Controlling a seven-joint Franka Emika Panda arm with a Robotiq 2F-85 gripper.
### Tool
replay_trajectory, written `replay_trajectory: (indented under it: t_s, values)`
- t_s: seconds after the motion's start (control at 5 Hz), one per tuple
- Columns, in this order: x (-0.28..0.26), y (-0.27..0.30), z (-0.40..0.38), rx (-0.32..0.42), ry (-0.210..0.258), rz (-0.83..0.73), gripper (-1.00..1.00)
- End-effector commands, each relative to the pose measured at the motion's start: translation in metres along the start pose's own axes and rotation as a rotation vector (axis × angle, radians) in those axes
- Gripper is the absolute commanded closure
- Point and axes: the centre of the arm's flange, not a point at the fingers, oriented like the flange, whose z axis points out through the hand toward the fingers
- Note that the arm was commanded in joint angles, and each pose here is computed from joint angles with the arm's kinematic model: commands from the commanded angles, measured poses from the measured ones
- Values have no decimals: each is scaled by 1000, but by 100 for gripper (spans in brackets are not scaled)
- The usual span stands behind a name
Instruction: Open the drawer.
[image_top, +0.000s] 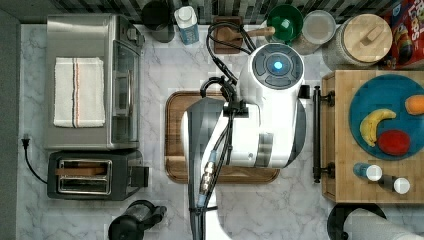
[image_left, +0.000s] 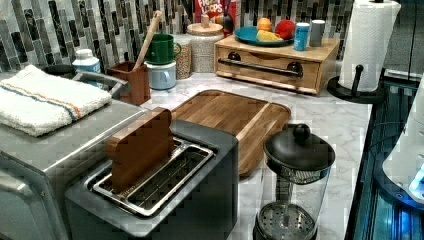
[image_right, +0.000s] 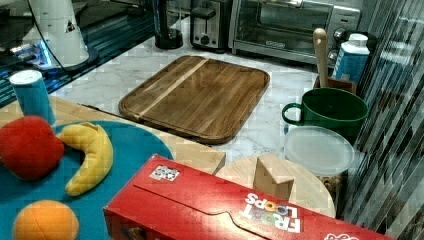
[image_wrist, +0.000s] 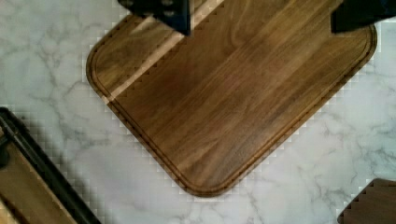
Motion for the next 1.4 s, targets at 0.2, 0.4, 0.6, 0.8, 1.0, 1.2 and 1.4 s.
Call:
replay_trajectory:
  t_s: [0.2, 0.4, 0.6, 0.8, 1.0, 1.2, 1.4]
  values:
    - [14, 43, 15, -11, 32, -373, -100]
    - [24, 65, 24, -20, 55, -481, -100]
    - [35, 84, 31, -57, 70, -572, -100]
    - [39, 99, 45, -111, 142, -635, -100]
    - [46, 114, 62, -121, 195, -676, -100]
    - [59, 127, 78, -132, 215, -696, -100]
    - [71, 142, 95, -138, 232, -726, -100]
